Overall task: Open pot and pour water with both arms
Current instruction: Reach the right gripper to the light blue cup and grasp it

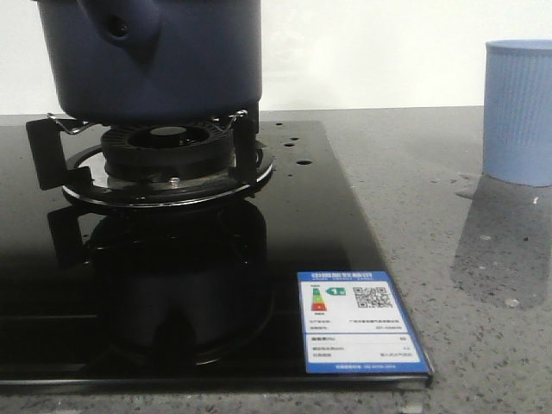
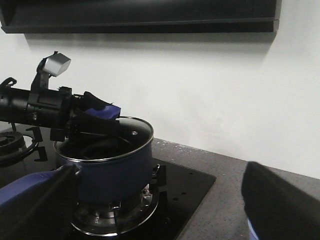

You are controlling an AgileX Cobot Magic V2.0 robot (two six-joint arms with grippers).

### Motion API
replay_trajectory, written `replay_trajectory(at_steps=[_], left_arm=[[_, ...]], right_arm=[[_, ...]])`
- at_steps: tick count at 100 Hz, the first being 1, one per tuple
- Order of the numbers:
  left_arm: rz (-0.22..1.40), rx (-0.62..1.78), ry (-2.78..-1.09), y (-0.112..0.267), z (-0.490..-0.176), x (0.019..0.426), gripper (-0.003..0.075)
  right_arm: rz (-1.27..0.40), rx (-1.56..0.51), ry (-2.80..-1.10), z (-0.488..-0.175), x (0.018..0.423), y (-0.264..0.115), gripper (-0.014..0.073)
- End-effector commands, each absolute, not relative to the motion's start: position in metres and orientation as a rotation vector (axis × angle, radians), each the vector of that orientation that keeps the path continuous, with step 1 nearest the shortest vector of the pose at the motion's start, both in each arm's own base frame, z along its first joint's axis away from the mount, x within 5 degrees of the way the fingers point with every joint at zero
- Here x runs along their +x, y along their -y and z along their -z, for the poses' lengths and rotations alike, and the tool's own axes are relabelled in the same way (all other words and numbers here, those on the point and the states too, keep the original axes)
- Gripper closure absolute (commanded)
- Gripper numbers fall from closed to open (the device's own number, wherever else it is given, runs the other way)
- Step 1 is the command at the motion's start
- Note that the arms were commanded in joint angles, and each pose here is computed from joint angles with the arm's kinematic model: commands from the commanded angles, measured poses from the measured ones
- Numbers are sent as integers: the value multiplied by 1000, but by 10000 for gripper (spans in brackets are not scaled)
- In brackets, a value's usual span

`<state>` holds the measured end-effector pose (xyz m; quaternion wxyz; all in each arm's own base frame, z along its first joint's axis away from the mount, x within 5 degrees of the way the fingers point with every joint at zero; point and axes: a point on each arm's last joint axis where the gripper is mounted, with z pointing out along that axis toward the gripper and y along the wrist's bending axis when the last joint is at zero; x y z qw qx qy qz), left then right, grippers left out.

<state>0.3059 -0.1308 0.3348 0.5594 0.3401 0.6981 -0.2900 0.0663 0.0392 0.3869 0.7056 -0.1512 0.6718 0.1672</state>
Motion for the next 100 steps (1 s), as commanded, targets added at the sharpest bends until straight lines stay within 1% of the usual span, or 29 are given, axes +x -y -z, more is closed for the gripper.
replay_trajectory(at_steps=[1, 9, 19, 31, 44, 59, 71, 88, 100], left_arm=[[707, 782, -1580, 132, -354, 302, 276], [707, 782, -1580, 132, -354, 302, 347], [706, 782, -1576, 132, -355, 301, 392], [689, 775, -1560, 130, -362, 297, 395], [647, 758, -1521, 125, -378, 286, 395], [589, 718, -1454, 117, -403, 267, 395], [555, 692, -1388, 110, -425, 247, 395], [528, 687, -1277, 102, -453, 213, 395], [518, 664, -1224, 96, -466, 195, 397]], right_arm=[[-362, -282, -1432, -401, 67, -36, -9], [-360, -283, -1433, -401, 67, -36, -9], [-354, -284, -1432, -401, 67, -36, -8], [-323, -267, -1418, -402, 68, -33, -8], [-279, -205, -1373, -407, 69, -27, -8], [-155, -177, -1353, -406, 77, -19, -8], [-96, -193, -1421, -390, 92, -18, -8], [-76, -144, -1568, -346, 119, -14, -8], [-68, -129, -1650, -324, 129, -13, -8]])
